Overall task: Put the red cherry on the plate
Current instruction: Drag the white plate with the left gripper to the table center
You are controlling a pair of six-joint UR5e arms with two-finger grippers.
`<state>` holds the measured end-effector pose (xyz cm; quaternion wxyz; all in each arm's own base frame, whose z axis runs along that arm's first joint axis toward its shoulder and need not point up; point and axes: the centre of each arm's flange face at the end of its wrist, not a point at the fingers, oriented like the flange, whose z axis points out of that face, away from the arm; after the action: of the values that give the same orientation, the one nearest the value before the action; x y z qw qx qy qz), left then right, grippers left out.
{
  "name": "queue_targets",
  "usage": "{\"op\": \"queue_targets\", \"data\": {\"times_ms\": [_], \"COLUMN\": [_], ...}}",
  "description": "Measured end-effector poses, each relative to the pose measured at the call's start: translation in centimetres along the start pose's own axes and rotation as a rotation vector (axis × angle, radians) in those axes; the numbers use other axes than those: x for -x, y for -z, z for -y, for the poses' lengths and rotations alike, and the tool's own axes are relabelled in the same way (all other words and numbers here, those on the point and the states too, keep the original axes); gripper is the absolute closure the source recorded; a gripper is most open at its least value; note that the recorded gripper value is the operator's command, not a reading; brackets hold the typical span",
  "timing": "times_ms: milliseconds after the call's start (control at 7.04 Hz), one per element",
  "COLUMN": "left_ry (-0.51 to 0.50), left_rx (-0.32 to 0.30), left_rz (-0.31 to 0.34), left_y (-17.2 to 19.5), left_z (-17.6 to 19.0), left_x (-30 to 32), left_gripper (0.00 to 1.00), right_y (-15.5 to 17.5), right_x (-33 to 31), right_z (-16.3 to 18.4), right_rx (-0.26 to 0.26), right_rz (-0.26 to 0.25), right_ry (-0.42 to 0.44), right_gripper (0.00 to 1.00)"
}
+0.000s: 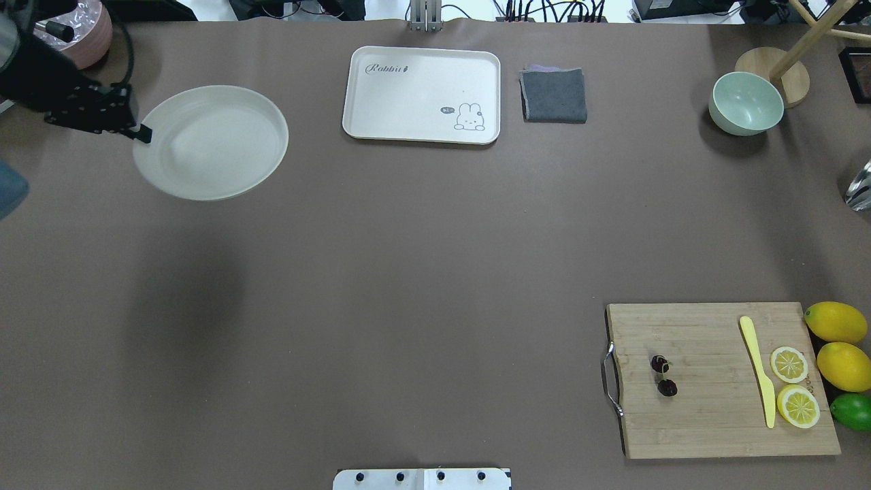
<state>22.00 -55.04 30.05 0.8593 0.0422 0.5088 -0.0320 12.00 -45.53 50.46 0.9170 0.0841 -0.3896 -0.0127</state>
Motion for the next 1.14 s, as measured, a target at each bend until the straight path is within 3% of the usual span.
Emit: {"op": "queue_targets", "data": {"times_ms": [426, 710, 1136], "left_ry": [0.023, 0.012, 0.016], "left_rx": [-0.017, -0.030, -0.046], "left_rz": [0.081, 0.120, 0.060], "left_y": [-8.4, -13.4, -19.3], "left_z": [-3.8, -5.3, -8.1], "left_x": [-13.3, -16.1, -17.8], "left_gripper": [1.00, 1.00, 1.00], "right_y": [0.0, 0.3, 0.8], "right_x": [-0.2, 0.1, 0.9], "right_z": [-0.8, -1.7, -3.1], "right_rx": [-0.001, -0.005, -0.013], "right_rz": [-0.003, -0.002, -0.002], "right_ry": [0.003, 0.003, 0.006], "right_gripper": [0.00, 0.00, 0.00]}}
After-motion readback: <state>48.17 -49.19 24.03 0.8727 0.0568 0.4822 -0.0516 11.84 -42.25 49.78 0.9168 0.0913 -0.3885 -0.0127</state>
